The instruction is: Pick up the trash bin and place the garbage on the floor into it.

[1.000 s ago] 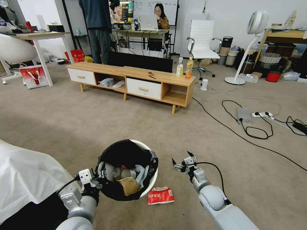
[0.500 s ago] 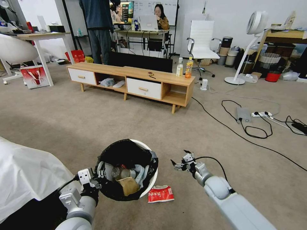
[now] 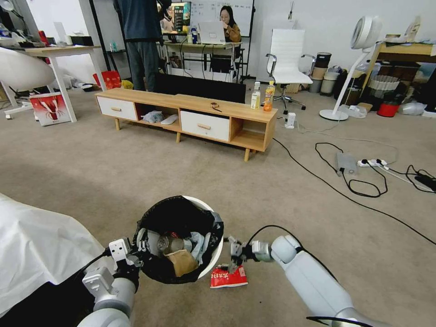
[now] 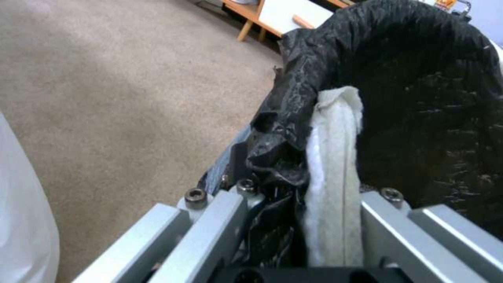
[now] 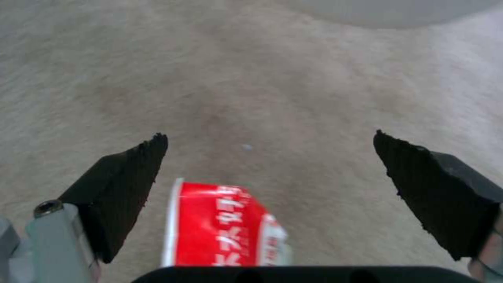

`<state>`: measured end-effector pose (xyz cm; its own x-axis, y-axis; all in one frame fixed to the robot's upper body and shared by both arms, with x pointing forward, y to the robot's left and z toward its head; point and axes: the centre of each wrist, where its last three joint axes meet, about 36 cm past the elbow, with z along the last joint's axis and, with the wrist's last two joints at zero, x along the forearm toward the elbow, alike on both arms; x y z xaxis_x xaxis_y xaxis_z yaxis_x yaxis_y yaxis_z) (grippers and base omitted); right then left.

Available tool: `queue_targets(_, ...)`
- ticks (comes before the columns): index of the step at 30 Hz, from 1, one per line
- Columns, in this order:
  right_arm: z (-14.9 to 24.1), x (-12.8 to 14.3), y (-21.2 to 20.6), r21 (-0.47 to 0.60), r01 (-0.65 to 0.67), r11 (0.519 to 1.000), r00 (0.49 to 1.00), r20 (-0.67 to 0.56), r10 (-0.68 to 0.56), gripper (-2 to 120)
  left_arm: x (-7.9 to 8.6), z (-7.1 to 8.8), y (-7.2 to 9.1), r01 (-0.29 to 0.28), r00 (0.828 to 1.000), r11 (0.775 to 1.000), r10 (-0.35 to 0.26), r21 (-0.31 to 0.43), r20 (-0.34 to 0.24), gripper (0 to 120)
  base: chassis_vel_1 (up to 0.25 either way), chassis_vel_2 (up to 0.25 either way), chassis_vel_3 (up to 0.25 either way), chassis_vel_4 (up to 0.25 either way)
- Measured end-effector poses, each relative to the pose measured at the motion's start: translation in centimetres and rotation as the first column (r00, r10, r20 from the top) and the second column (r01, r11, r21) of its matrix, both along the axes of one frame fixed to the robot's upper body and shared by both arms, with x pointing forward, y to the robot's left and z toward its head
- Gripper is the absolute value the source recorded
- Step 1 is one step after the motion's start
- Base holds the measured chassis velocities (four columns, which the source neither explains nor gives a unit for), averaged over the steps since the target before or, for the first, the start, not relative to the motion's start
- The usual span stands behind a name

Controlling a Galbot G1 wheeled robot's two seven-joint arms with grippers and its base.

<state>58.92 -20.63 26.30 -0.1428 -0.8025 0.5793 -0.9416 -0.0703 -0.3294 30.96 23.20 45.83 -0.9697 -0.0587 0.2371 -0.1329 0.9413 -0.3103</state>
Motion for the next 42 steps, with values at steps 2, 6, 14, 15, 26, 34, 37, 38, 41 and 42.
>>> queue_targets(2, -0.4, -0.2, 0.4, -0.012, -0.02, 1.0, 1.0, 0.001, 0.02, 100, 0.0, -0.1, 0.0, -0.001, 1.0, 1.0, 0.001, 0.001, -0.001, 6, 0.0, 0.0, 0.0, 0.0)
queue_targets(6, -1.8, -0.7, 1.4, -0.069, -0.049, 0.996, 0.999, 0.011, 0.05, 100, -0.2, -0.3, -0.2, 0.001, 1.0, 1.0, -0.001, 0.006, -0.009, 6, 0.0, 0.0, 0.0, 0.0)
queue_targets(14, -5.0, -1.9, 0.8, -0.124, -0.006, 0.992, 1.0, -0.017, 0.004, 100, -0.8, -0.2, -0.1, -0.003, 1.0, 1.0, 0.003, 0.011, -0.001, 6, 0.0, 0.0, 0.0, 0.0)
queue_targets(15, -5.0, -1.9, 0.8, -0.124, -0.006, 0.992, 1.0, -0.017, 0.004, 100, -0.8, -0.2, -0.1, -0.003, 1.0, 1.0, 0.003, 0.011, -0.001, 6, 0.0, 0.0, 0.0, 0.0)
queue_targets(26, -6.5, -2.3, -0.4, -0.13, 0.09, 0.987, 0.995, -0.038, -0.096, 100, -0.7, -0.4, -0.3, 0.001, 1.0, 1.0, -0.001, 0.007, -0.001, 6, 0.0, 0.0, 0.0, 0.0)
queue_targets(34, -6.7, -2.3, -0.6, -0.124, 0.115, 0.986, 0.992, -0.045, -0.121, 100, -0.7, -0.6, -0.3, 0.001, 1.0, 1.0, -0.001, 0.008, -0.005, 6, 0.0, 0.0, 0.0, 0.0)
queue_targets(37, -6.7, -2.3, -0.7, -0.117, 0.128, 0.985, 0.99, -0.045, -0.134, 100, -0.7, -0.6, -0.2, 0.001, 1.0, 1.0, -0.001, 0.008, -0.006, 6, 0.0, 0.0, 0.0, 0.0)
queue_targets(38, -6.7, -2.3, -0.7, -0.116, 0.134, 0.984, 0.989, -0.043, -0.139, 100, -0.7, -0.6, -0.2, 0.001, 1.0, 1.0, -0.001, 0.008, -0.006, 6, 0.0, 0.0, 0.0, 0.0)
queue_targets(41, -6.9, -2.3, -0.9, -0.116, 0.146, 0.982, 0.988, -0.04, -0.151, 100, -0.7, -0.7, -0.3, 0.003, 1.0, 1.0, -0.003, 0.009, -0.008, 6, 0.0, 0.0, 0.0, 0.0)
queue_targets(42, -6.9, -2.3, -0.9, -0.116, 0.146, 0.982, 0.988, -0.04, -0.151, 100, -0.7, -0.7, -0.3, 0.003, 1.0, 1.0, -0.003, 0.009, -0.008, 6, 0.0, 0.0, 0.0, 0.0)
